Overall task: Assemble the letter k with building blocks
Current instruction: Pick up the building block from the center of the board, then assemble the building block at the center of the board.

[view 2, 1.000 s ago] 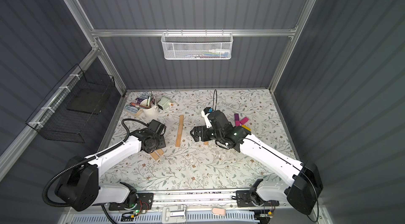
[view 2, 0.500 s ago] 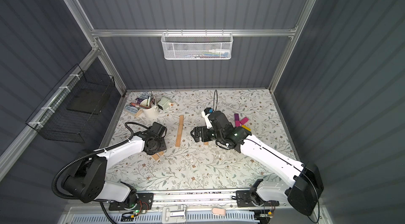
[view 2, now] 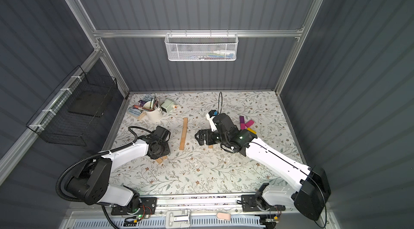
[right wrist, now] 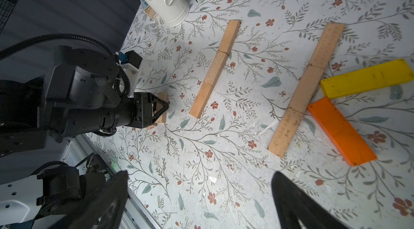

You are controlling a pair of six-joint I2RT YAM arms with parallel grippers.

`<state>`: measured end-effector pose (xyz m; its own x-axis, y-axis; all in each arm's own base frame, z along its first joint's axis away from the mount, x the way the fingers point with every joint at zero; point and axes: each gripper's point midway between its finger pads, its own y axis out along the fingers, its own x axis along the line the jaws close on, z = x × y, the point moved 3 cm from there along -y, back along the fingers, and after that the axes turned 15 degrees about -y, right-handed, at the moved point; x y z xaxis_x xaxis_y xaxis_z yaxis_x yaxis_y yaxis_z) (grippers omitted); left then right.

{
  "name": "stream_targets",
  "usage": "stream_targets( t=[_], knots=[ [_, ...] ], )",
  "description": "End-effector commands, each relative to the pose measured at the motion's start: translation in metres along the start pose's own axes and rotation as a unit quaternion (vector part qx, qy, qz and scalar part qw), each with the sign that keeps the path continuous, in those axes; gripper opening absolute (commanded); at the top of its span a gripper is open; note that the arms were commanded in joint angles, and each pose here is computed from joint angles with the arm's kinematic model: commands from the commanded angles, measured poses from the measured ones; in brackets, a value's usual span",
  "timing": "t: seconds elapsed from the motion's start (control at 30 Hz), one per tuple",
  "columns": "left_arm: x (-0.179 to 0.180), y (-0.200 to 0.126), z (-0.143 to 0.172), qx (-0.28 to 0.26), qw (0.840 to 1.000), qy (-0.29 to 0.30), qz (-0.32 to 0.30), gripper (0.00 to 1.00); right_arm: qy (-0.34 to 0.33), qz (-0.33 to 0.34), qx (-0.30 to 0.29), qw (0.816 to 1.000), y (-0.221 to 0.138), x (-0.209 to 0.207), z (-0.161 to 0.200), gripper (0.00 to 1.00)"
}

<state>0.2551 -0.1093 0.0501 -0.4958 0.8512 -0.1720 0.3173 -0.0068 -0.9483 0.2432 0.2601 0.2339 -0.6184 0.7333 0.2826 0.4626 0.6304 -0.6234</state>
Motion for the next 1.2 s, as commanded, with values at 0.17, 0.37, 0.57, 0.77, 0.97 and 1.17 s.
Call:
stream_targets(
  t=[0.17,0.37,0.57,0.77,0.97,1.17],
  knots=[
    [-0.019,-0.011,-0.006,-0.002,0.997,0.051,0.055,0.15,0.002,-0.002,-0.005,1.0,-0.006,0.001,-0.001,0.99],
    [-0.084,-0.061,-0.03,-0.035,0.966,0.173,0.191,0.14,0.003,0.013,-0.022,1.0,-0.011,-0.002,-0.005,0.99],
    [-0.157,-0.087,-0.031,-0.015,0.906,0.31,0.289,0.16,0.01,0.029,-0.039,0.999,-0.021,-0.007,-0.004,0.99],
    [-0.195,-0.075,-0.036,-0.007,0.857,0.426,0.29,0.2,0.017,0.039,-0.057,0.997,-0.038,-0.01,-0.002,0.99],
    [-0.219,-0.042,-0.045,0.009,0.836,0.48,0.267,0.22,0.028,0.041,-0.064,0.997,-0.044,-0.011,0.002,0.99],
    [-0.225,-0.004,-0.045,0.021,0.835,0.492,0.245,0.22,0.033,0.036,-0.066,0.997,-0.046,-0.01,0.003,0.99]
  ],
)
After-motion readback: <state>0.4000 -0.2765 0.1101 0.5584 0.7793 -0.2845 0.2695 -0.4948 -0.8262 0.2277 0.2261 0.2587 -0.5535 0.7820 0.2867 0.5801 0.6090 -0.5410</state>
